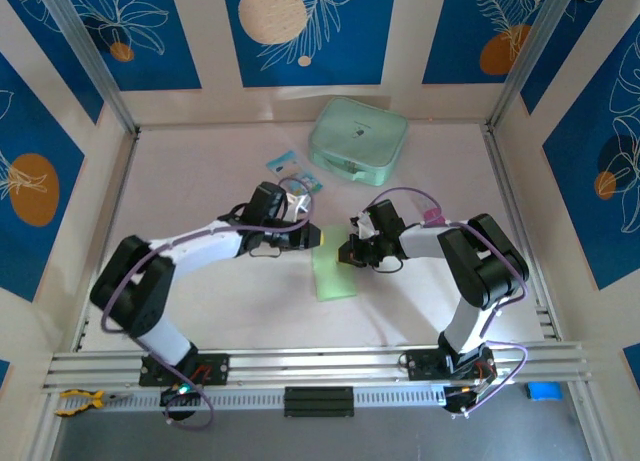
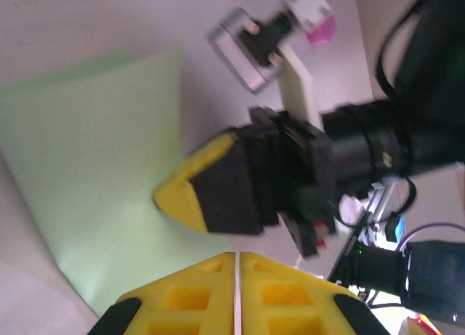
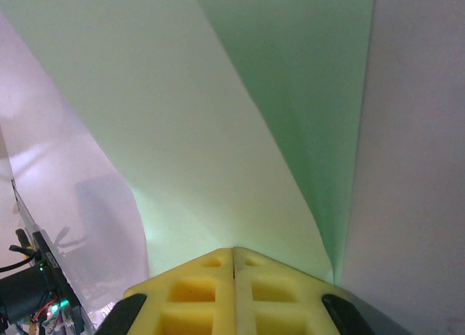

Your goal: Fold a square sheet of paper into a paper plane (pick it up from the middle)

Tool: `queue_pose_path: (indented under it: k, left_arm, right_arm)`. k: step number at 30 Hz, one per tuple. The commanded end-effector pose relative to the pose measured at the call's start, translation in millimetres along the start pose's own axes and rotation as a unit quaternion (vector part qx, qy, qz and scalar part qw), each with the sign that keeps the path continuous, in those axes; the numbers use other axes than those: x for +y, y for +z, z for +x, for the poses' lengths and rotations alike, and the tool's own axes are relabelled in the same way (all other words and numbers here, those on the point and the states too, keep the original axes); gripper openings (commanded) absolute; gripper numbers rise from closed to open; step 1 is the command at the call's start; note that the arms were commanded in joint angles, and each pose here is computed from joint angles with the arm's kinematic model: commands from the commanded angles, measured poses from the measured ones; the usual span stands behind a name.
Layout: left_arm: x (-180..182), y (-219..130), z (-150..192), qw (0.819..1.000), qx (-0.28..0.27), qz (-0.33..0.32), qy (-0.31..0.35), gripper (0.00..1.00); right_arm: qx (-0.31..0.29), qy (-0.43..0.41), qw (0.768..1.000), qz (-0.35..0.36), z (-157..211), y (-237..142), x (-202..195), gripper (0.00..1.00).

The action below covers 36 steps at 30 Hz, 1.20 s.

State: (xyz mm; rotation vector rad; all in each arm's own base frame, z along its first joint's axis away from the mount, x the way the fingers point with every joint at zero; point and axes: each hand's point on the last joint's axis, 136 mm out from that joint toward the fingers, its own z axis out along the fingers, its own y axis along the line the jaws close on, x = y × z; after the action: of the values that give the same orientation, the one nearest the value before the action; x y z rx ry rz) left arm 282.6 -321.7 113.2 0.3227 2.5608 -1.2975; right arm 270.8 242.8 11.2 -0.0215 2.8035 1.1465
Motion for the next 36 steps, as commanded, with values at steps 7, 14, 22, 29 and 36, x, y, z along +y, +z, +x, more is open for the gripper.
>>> queue_pose_path:
  k: [7, 14, 22, 29, 36]
  left_arm:
    - [22.0, 32.2, 6.8, 0.998, 0.056, 0.015, -0.022, 0.12]
    - [42.4, 43.4, 8.2, 0.998, 0.061, 0.009, -0.027, 0.12]
    - [83.8, 48.6, 24.3, 0.996, 0.075, -0.011, -0.055, 0.12]
    - [83.4, 41.6, 23.8, 0.995, 0.08, -0.032, -0.056, 0.13]
    - [61.0, 34.4, -0.8, 0.998, 0.063, -0.011, -0.03, 0.15]
  right_arm:
    - [0.06, 0.067, 0.988, 0.123, 48.1, 2.2, -69.9, 0.0]
    - [0.059, 0.069, 0.988, 0.124, 48.9, 0.6, -70.4, 0.0]
    - [0.062, 0.07, 0.988, 0.126, 49.7, 1.9, -72.2, 0.0]
    - [0.06, 0.071, 0.987, 0.128, 49.2, 1.2, -73.1, 0.0]
    - [0.06, 0.071, 0.987, 0.128, 49.4, 0.5, -73.4, 0.0]
